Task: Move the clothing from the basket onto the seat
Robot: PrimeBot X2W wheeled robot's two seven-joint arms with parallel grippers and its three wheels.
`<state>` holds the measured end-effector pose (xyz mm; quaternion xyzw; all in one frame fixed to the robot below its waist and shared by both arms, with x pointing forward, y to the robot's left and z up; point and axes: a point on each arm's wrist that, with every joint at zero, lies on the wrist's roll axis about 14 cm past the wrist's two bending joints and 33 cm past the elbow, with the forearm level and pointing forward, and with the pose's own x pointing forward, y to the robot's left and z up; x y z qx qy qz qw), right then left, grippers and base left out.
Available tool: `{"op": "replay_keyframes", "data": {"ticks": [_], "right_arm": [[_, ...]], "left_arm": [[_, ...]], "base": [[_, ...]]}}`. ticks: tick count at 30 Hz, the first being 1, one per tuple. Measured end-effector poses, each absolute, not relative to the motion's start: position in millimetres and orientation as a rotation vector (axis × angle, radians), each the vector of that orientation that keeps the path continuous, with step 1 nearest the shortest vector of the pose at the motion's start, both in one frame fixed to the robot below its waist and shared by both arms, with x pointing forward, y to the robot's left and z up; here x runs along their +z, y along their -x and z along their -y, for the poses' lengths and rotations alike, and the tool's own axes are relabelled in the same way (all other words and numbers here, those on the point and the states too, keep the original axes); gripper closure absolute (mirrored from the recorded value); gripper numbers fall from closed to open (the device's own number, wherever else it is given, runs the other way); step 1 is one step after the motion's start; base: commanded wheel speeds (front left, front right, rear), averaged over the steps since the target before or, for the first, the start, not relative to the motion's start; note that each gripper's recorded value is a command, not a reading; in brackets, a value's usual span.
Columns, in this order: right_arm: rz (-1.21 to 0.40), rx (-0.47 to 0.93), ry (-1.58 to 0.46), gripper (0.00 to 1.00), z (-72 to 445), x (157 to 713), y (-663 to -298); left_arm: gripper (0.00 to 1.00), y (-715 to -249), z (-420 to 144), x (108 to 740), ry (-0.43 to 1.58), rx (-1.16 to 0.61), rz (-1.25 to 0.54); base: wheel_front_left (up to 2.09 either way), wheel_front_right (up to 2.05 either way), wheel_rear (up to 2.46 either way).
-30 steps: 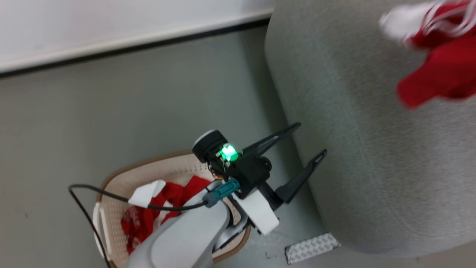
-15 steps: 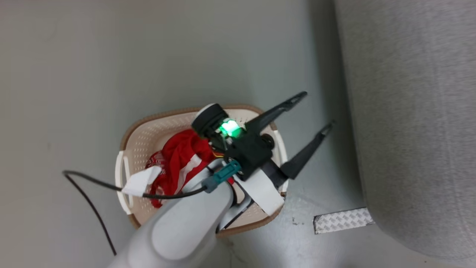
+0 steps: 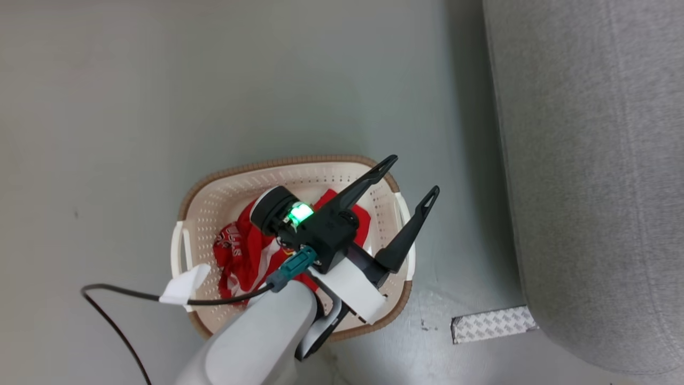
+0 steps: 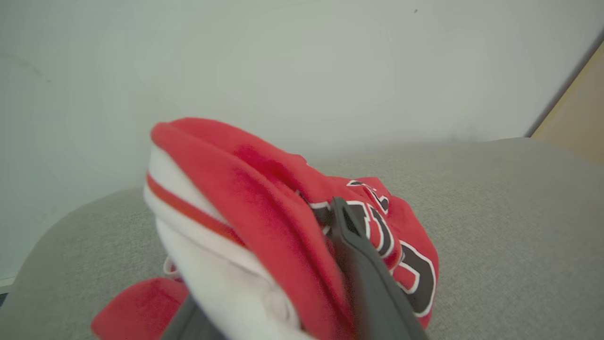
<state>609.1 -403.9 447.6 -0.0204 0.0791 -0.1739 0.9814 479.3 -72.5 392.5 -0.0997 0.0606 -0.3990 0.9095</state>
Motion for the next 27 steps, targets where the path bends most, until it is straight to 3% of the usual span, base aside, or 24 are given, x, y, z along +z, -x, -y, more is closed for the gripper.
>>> {"op": "replay_keyframes", "data": {"ticks": [12, 27], "right_arm": [[-0.148, -0.208, 0.148, 0.0, 381.2, 477.4, -553.2], [0.14, -0.162, 0.038, 0.0, 341.8, 548.6, -431.3]], "left_arm": [[0.0, -471.4, 53.6, 435.3, 0.188, -0.752, -0.077], [0.0, -432.1, -24.5, 480.7, 0.164, -0.512, -0.025]], "base": [[0.0, 0.0, 0.0], [0.0, 0.0, 0.0]]}}
